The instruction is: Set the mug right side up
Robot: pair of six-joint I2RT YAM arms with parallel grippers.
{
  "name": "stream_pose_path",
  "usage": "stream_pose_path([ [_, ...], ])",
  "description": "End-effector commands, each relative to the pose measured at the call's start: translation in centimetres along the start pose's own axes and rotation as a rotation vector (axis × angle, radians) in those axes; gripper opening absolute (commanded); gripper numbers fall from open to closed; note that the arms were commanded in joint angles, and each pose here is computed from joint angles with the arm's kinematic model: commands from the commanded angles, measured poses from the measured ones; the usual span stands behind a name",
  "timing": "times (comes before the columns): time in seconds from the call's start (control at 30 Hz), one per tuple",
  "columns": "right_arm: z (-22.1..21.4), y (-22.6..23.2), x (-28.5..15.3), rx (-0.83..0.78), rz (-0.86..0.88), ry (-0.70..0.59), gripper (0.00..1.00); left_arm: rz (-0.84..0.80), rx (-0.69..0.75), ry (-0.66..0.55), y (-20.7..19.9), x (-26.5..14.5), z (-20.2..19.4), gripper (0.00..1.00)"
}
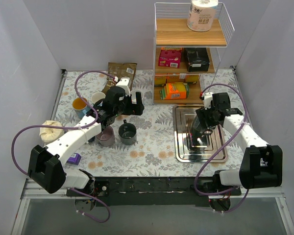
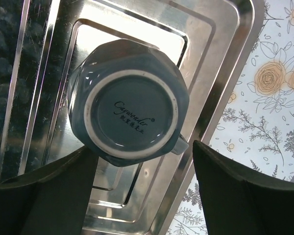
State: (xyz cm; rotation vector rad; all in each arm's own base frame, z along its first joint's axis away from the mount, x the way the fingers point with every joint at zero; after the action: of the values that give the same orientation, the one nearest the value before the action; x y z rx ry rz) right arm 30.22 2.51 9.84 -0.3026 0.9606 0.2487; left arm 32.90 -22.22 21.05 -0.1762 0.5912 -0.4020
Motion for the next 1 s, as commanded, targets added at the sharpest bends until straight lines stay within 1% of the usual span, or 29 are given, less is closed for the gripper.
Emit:
stream_pose_path([
  [0.0,1.3,-0.4,0.8,0.004,0.009,-0.080,0.83,-0.026,0.007,-0.058,-0.3,-1.2,1.4,0.98],
  [0.13,2.0,1.7,1.0,0.000,0.143,-0.128,0.82,-0.022,0.007,-0.064,-0.2,-1.3,1.5,0.98],
  [0.47,2.9,3.0,-1.1,0.014,0.207,-0.218,0.82,-0.019,0.009,-0.069,-0.1,-1.6,1.4,0.98],
  [0.73,1.2,3.3,-0.1,0.049,0.204,-0.155,0.77,-0.009,0.010,-0.063,0.2,-1.5,1.0,0.98],
  [0.83,0.6,2.9,0.4,0.053,0.168,-0.127,0.75,-0.008,0.010,-0.061,0.2,-1.4,1.0,0.98],
  [0.87,0.6,3.0,0.5,0.053,0.165,-0.126,0.72,-0.005,0.009,-0.061,0.3,-1.4,1.0,0.98],
  [0.97,0.7,2.7,0.7,0.062,0.147,-0.129,0.68,-0.002,0.009,-0.059,0.4,-1.4,0.8,0.98],
])
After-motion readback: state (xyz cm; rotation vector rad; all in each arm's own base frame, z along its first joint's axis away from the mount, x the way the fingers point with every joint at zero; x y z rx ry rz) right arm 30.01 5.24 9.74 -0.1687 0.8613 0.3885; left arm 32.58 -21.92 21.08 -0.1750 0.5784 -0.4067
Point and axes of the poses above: each gripper's point midway between its finger pads, its own x axis out along the fingers, its own y axis along the line the jaws close on, z = x × y, the point moved 1 cm from there along -x, back along the fingers, and after that the axes turned 1 degree about x, right-handed, at the moved point
